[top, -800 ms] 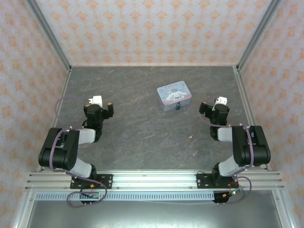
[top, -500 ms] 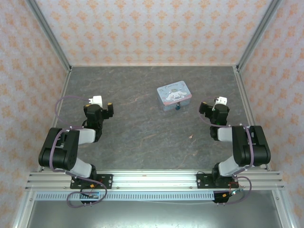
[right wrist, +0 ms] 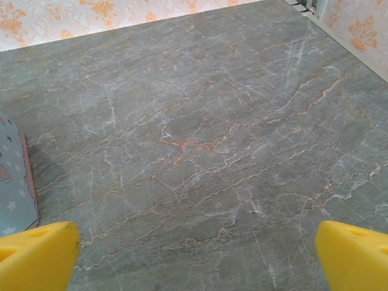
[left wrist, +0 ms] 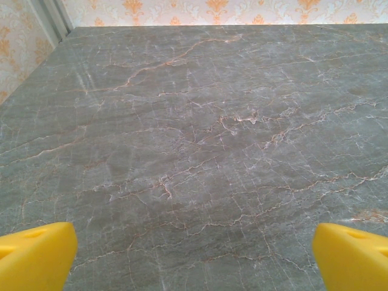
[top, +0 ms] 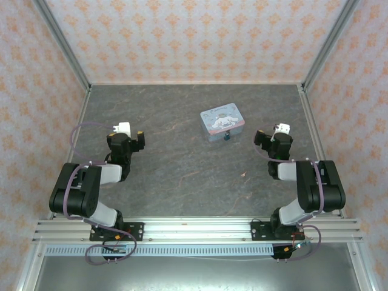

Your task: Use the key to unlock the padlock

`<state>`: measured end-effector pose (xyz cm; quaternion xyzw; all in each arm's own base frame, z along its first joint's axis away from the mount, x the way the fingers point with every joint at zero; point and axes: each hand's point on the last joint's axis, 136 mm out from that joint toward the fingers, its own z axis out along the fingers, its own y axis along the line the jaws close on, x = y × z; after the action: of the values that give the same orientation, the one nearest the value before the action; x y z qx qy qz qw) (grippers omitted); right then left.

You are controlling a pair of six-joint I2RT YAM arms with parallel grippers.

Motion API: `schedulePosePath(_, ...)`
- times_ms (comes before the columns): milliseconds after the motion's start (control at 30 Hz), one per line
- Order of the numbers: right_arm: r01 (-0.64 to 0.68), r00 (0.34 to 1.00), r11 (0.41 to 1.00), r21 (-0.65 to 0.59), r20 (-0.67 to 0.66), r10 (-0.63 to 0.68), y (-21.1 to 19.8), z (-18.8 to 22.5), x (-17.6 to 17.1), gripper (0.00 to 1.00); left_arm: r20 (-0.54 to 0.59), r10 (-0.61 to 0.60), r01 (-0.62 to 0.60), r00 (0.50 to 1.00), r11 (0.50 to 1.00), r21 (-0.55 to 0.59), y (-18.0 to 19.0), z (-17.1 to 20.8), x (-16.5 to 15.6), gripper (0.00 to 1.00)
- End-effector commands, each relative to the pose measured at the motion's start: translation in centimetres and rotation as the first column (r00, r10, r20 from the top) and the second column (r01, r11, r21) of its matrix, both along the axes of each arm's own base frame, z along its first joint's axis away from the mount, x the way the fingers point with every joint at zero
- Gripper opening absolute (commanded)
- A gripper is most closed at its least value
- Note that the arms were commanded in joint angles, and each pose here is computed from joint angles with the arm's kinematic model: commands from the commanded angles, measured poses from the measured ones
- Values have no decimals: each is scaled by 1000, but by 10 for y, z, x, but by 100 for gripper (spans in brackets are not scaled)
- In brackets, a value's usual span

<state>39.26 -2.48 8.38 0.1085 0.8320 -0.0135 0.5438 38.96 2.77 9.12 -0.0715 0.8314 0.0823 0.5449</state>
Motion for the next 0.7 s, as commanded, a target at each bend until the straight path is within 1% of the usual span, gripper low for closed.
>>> schedulePosePath(0,16,1000,1000,5,12,-16,-1,4,2,99,4,-6,6,1000,1000,-12,-2,3,3,100)
schedulePosePath(367,11,1000,1000,6,18,-11,-1,8,1,100,2,-15,15,1000,1000,-13,-4,7,5,100)
schedulePosePath(433,14,1000,1000,8,11,-14,-1,17,0,99,9,-11,11,1000,1000,-13,-3,18,4,100)
schedulePosePath(567,36,997,999,22,-69,-35,-3,40,-9,99,37,10,-10,999,1000,-2,-3,54,-9,100)
schedulePosePath(667,44,991,996,77,-133,-34,2,53,-20,99,76,-1,6,997,998,-67,-14,87,-17,100)
